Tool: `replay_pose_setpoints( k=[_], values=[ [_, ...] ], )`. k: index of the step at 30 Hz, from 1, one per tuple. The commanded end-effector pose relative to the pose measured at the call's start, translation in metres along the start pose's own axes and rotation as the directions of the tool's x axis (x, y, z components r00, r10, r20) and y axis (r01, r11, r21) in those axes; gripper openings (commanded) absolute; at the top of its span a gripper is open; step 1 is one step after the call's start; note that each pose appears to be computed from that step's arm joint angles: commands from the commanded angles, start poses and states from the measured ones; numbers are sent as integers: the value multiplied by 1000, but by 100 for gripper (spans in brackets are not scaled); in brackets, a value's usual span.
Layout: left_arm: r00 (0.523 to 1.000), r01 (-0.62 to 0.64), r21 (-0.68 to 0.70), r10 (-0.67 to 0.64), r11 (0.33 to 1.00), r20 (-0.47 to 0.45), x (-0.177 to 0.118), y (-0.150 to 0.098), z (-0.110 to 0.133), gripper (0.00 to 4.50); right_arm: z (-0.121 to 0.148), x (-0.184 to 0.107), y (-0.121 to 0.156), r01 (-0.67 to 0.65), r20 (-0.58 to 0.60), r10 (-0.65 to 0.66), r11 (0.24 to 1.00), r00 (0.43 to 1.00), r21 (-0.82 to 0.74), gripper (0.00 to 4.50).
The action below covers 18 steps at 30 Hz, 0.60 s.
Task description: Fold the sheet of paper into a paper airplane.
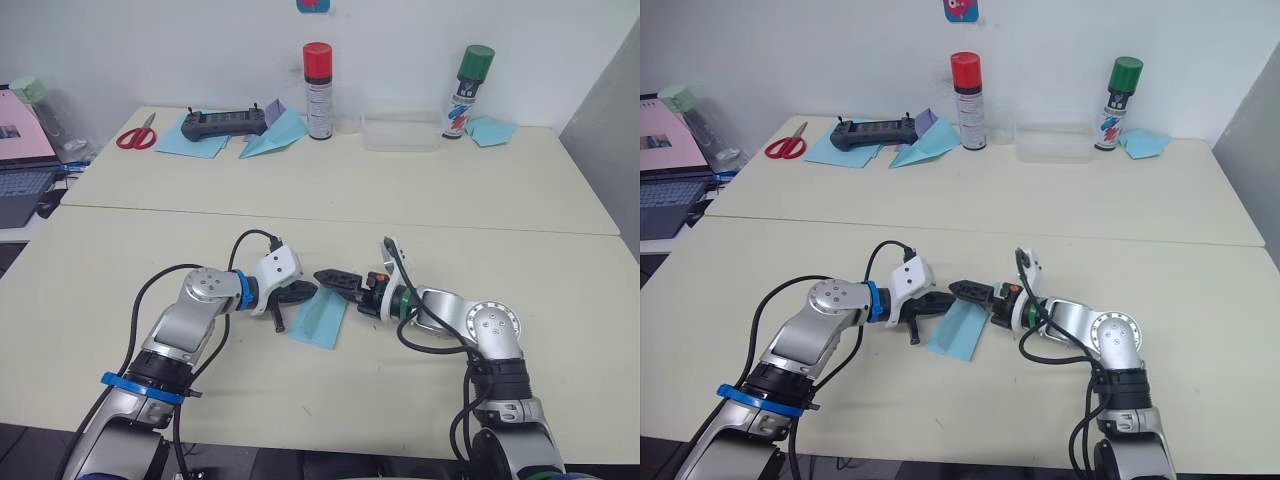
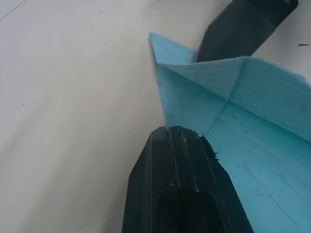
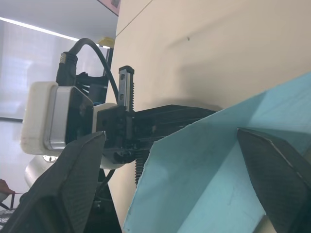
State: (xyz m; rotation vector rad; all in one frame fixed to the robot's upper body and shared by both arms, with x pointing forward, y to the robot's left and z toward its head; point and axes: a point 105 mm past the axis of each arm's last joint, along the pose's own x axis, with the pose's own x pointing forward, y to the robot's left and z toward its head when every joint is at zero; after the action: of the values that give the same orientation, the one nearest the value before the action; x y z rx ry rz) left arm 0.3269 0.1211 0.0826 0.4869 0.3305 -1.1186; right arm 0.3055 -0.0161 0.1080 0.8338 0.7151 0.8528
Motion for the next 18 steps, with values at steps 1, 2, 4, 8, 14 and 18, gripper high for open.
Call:
replay_pose_setpoints(
  k=[1,2,4,8,14,18],
  values=[
    [996,47,-37,-49,998,-74,11,-13,-19,0,3,0,6,-23,5,23,997,1000,-70,353],
    [996,46,-37,-49,998,-74,11,-13,-19,0,2,0,5,-18,-2,18,995,1000,-97,321],
    [996,46,-37,-48,998,-75,10,-13,-20,0,-1,2,4,-16,-17,13,984,1000,-176,239],
    [996,45,-36,-48,998,-78,11,-13,-20,0,-7,6,-4,6,-34,-17,954,999,-299,91],
    [996,48,-35,-50,998,-79,11,-14,-20,0,0,14,-12,50,19,-47,868,999,-494,2],
    [996,47,-37,-50,998,-80,9,-13,-21,0,-4,17,-13,33,3,-40,774,999,-633,2]
  ],
)
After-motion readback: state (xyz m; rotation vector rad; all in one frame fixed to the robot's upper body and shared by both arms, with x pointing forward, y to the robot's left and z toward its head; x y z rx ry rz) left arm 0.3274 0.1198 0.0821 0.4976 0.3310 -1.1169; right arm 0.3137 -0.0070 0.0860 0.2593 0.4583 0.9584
